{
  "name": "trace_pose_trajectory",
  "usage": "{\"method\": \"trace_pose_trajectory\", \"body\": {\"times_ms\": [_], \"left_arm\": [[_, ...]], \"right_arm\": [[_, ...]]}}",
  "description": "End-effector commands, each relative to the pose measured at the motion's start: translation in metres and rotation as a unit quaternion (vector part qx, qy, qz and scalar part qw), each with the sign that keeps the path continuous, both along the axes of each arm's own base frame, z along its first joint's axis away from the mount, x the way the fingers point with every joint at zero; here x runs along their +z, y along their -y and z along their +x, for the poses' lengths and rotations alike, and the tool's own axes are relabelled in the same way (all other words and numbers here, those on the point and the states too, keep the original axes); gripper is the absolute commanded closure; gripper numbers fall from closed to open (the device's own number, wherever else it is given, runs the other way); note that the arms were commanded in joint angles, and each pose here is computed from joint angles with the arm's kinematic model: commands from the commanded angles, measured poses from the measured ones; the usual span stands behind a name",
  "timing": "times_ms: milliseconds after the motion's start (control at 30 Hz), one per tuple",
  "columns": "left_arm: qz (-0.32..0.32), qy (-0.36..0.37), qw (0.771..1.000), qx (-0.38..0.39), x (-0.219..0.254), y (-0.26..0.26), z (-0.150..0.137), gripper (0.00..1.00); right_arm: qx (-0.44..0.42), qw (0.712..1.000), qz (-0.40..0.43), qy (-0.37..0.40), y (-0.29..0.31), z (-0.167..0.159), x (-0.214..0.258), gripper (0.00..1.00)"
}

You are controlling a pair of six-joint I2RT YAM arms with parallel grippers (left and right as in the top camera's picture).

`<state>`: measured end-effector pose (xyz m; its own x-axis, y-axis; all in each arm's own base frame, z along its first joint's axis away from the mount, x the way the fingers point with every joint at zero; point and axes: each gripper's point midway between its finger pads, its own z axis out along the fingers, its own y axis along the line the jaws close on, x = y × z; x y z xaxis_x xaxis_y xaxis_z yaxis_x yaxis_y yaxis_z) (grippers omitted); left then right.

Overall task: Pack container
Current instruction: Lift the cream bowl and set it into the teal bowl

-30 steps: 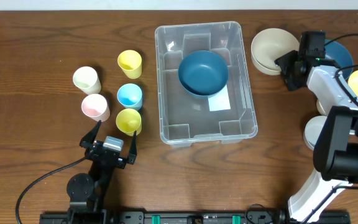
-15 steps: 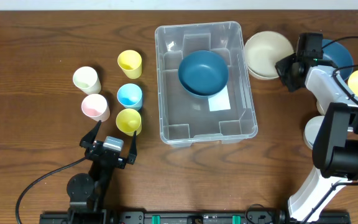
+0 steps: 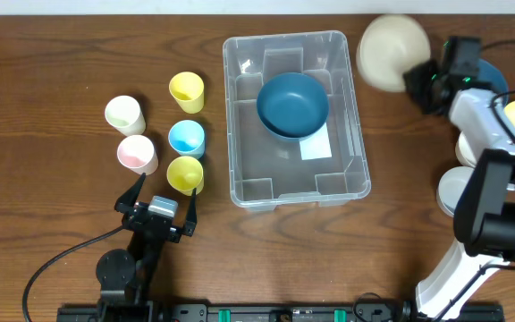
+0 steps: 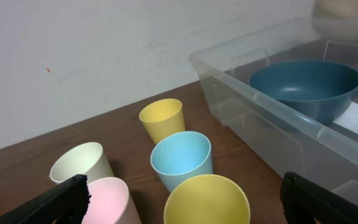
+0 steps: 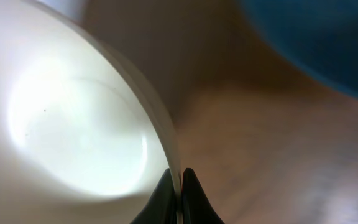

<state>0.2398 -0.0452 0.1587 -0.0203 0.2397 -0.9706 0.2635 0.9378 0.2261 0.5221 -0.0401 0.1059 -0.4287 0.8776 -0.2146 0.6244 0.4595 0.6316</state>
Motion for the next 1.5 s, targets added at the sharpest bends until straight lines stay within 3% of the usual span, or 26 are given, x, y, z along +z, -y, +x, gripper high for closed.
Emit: {"method": "trace_pose_trajectory", "body": {"times_ms": [0, 100, 167, 333, 533, 833, 1300, 1467], "left_arm": [[0.003, -0.022, 1.0, -0.004, -0.016, 0.001, -0.001, 0.02], [0.003, -0.022, 1.0, -0.004, -0.016, 0.001, -0.001, 0.02], [0.003, -0.022, 1.0, -0.004, -0.016, 0.001, -0.001, 0.02], [0.003, -0.022, 1.0, -0.004, -0.016, 0.001, -0.001, 0.02], [0.003, -0.022, 1.0, -0.004, -0.016, 0.001, -0.001, 0.02], [0.003, -0.022, 1.0, -0.004, -0.016, 0.001, -0.001, 0.02], [0.003, -0.022, 1.0, -0.004, -0.016, 0.001, -0.001, 0.02], [0.003, -0.022, 1.0, -0.004, -0.016, 0.001, -0.001, 0.02]], "right_arm": [[0.137, 0.975, 0.021, 0.172, -0.043, 0.013, 0.147, 0.98], [0.23, 0.949, -0.007, 0.214, -0.086, -0.005, 0.195, 0.98], [0.264, 0.941, -0.044, 0.206, -0.11, -0.019, 0.198, 0.98], [0.309, 0.937, -0.114, 0.118, -0.16, -0.044, 0.155, 0.99], [0.349, 0.927, -0.135, 0.034, -0.202, -0.059, 0.098, 0.99], [0.359, 0.924, -0.133, -0.025, -0.206, -0.06, 0.05, 0.98], [0.356, 0.922, -0.142, -0.061, -0.202, -0.057, 0.017, 0.75], [0.356, 0.922, -0.145, -0.052, -0.202, -0.053, 0.02, 0.57]]}}
